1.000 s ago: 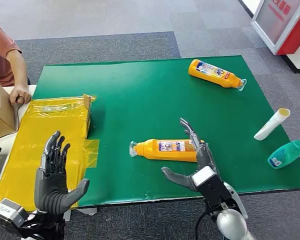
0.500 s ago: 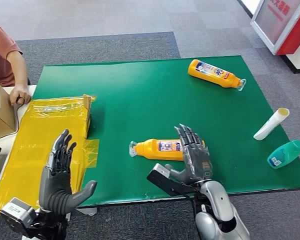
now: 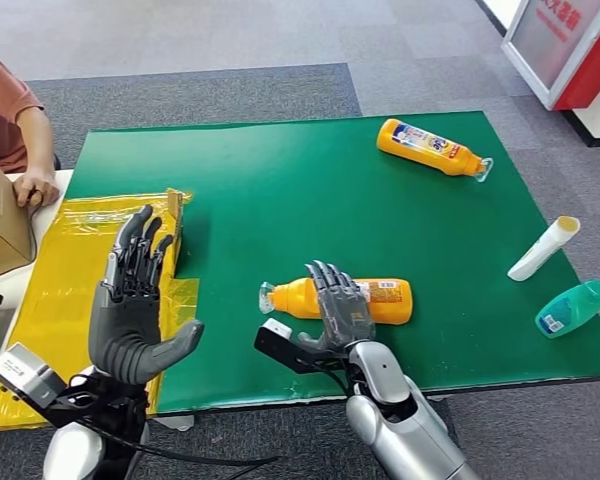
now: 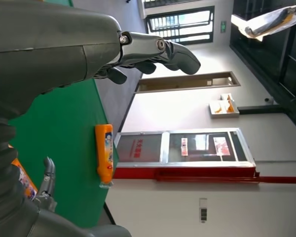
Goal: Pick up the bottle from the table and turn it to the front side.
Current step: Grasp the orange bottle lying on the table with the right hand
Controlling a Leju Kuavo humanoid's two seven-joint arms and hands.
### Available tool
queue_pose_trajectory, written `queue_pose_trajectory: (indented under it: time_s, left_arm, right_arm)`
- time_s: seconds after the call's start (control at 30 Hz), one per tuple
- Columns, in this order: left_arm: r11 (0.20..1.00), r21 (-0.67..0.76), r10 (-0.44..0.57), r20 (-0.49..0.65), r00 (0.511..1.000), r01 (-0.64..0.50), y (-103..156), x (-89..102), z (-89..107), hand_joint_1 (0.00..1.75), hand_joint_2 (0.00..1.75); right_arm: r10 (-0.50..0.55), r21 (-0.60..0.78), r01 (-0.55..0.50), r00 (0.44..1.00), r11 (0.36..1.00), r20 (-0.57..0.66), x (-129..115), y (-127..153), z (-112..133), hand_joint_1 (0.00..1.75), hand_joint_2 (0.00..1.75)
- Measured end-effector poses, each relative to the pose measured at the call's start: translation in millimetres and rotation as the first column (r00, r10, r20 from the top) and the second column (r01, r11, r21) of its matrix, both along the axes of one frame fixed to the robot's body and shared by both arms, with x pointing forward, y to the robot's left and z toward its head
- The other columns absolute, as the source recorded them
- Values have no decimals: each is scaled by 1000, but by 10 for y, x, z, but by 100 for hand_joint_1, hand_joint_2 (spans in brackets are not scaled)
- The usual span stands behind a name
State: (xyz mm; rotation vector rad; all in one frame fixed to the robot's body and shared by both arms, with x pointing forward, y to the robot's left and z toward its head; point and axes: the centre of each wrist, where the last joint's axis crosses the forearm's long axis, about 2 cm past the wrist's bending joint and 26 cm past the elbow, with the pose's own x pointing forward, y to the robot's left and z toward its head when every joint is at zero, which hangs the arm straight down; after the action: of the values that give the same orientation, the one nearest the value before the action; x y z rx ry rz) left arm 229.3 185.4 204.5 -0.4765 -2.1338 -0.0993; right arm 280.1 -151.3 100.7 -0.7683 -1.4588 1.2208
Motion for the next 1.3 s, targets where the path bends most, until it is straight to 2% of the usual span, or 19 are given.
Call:
queue_pose_trajectory:
  time_s: [0.87, 1.3]
  left_arm:
    - [999, -7, -36, 1, 999, 36, -17, 17, 15, 0, 175]
    - [1000, -20, -23, -17, 1000, 23, 29, -43, -51, 0, 175]
  right_arm:
    - [-90, -110, 92, 996, 990, 17, 163, -93, -58, 0, 175]
    - [-220, -182, 219, 975, 958, 17, 163, -334, -163, 0, 175]
